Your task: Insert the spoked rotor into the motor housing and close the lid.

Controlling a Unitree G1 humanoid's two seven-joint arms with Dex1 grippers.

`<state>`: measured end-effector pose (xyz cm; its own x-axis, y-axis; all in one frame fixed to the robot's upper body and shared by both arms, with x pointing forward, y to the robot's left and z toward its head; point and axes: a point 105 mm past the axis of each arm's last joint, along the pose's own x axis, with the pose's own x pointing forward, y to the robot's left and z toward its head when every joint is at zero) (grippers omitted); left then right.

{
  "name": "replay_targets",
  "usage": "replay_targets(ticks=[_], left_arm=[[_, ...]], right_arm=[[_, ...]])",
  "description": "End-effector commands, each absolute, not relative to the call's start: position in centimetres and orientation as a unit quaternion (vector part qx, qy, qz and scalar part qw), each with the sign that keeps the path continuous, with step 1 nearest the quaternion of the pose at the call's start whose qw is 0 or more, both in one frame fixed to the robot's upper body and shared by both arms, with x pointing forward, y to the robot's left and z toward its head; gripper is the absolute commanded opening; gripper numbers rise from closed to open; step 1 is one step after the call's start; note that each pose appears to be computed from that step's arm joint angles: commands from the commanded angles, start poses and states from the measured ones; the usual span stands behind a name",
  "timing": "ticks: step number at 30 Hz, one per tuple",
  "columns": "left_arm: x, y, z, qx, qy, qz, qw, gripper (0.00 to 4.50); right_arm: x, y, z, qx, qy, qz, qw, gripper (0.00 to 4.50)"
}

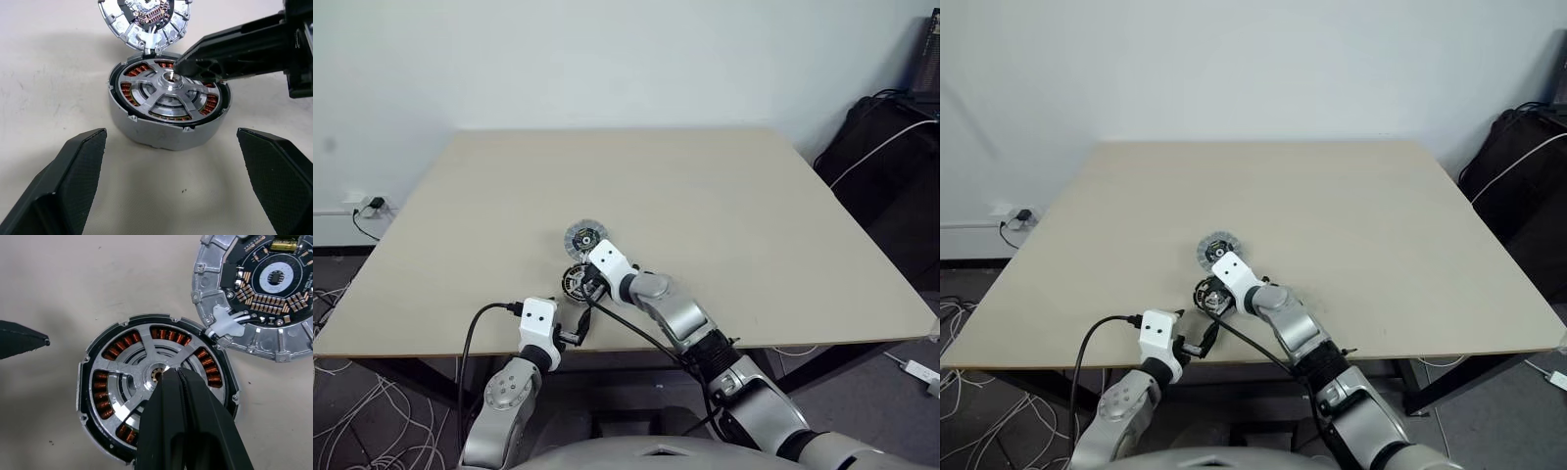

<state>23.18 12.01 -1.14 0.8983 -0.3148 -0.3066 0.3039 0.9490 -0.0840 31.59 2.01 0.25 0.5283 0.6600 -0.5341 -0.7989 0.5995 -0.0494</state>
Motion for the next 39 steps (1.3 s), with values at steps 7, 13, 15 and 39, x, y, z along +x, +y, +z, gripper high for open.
replay_targets(ticks=[7,13,15,39], left_arm=[[23.5,11.7,-0.1,-0.017,0.138,-0.164,0.977,4.5],[23.5,11.7,-0.3,-0.015,0.139,-0.163,0.977,4.5],[23.4,11.8,-0.4,-0.015,0.14,-0.162,0.977,4.5],[22.7,12.5,-0.6,-0.014,0.141,-0.145,0.979,4.5]], right_arm=[[31.4,1.8,5.6,-0.189,0.153,0.504,0.829,0.43],[29.5,1.1,5.0,-0.326,0.136,0.581,0.733,2.25],[29.1,1.1,4.8,-0.346,0.131,0.6,0.709,2.25],[31.2,0.8,1.7,-0.406,0.176,0.605,0.662,1.85]])
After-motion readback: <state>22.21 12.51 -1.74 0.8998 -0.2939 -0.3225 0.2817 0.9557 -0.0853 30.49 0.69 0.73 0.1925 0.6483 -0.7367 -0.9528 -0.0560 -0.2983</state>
